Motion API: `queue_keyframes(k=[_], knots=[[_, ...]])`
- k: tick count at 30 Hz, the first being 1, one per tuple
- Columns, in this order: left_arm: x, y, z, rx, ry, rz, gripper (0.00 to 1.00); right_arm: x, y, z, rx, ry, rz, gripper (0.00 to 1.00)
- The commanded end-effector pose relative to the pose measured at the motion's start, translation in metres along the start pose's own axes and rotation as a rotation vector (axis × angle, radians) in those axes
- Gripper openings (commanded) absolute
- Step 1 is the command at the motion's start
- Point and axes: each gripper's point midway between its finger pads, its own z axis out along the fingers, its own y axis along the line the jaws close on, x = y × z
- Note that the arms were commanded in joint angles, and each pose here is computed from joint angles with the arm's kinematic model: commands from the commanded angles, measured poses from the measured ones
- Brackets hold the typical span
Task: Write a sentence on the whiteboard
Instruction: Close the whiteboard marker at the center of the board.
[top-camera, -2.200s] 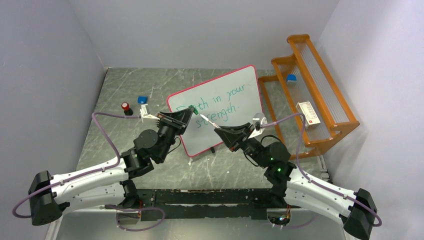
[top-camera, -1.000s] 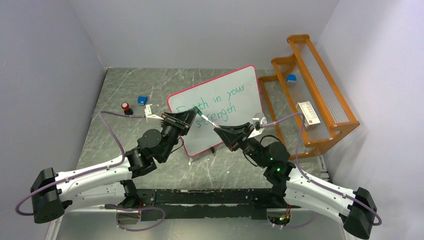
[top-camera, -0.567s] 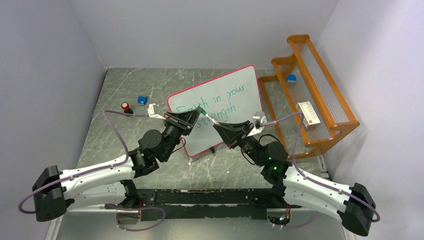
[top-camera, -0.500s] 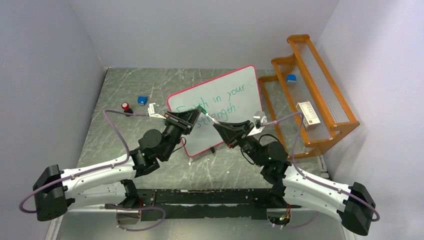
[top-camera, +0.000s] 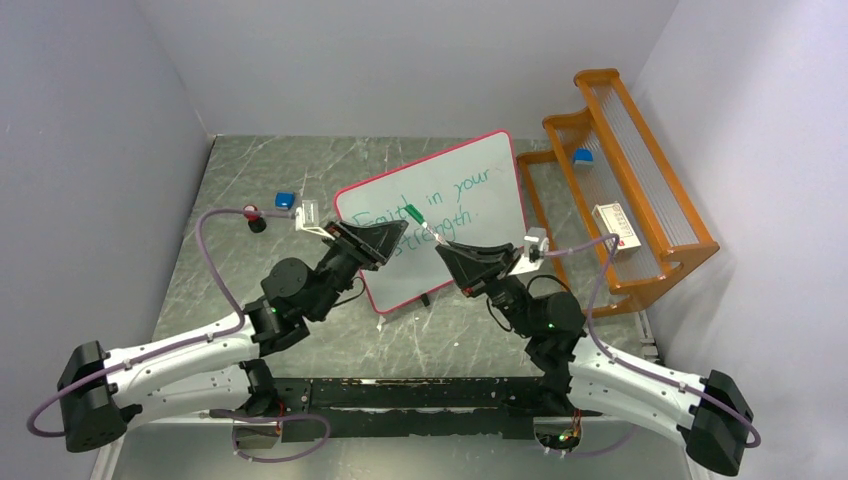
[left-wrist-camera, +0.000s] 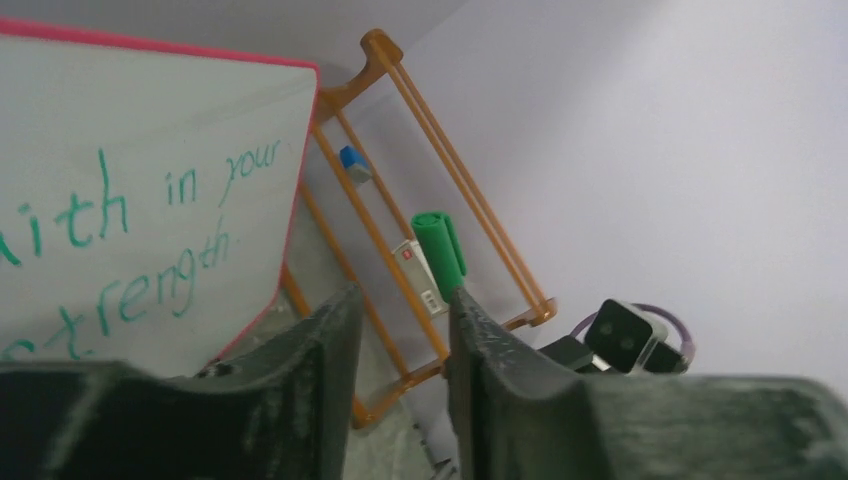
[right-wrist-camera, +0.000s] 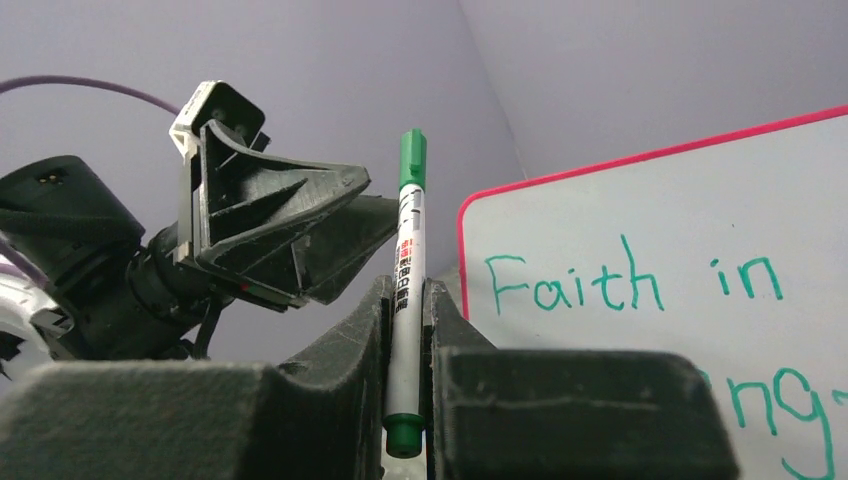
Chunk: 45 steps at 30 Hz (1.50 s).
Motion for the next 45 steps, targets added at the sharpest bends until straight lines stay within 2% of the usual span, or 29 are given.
queue_keyframes(k=[1, 7, 11, 16, 19, 23, 25, 27, 31, 38, 45], knots=[[-0.009, -0.017, -0.004, 0.084, 0.069, 0.226, 0.46, -0.020, 0.002, -0.009, 0.000, -0.088, 0.061, 0.00], [-0.005, -0.027, 0.004, 0.233, 0.180, 0.251, 0.65, -0.020, 0.012, -0.015, -0.053, -0.081, 0.114, 0.00], [0.001, -0.041, 0.003, 0.363, 0.241, 0.211, 0.68, -0.020, 0.017, -0.017, -0.078, -0.084, 0.154, 0.00], [0.005, -0.051, 0.001, 0.444, 0.272, 0.149, 0.65, -0.019, 0.022, -0.017, -0.102, -0.080, 0.179, 0.00], [0.006, -0.057, -0.001, 0.477, 0.276, 0.114, 0.62, -0.019, 0.023, -0.017, -0.107, -0.081, 0.188, 0.00], [0.006, -0.059, -0.001, 0.494, 0.275, 0.086, 0.52, -0.019, 0.024, -0.017, -0.114, -0.081, 0.196, 0.00], [0.006, -0.059, -0.001, 0.497, 0.273, 0.069, 0.44, -0.018, 0.025, -0.017, -0.118, -0.081, 0.201, 0.00], [0.008, -0.058, -0.002, 0.502, 0.278, 0.050, 0.29, -0.018, 0.025, -0.017, -0.121, -0.082, 0.206, 0.00], [0.014, -0.054, -0.006, 0.522, 0.294, 0.009, 0.07, -0.018, 0.026, -0.015, -0.127, -0.087, 0.213, 0.00], [0.027, -0.051, -0.013, 0.540, 0.342, -0.020, 0.05, -0.019, 0.028, -0.009, -0.126, -0.080, 0.194, 0.00], [0.050, -0.041, -0.023, 0.463, 0.383, -0.004, 0.05, -0.021, 0.023, -0.003, -0.099, -0.088, 0.154, 0.00]])
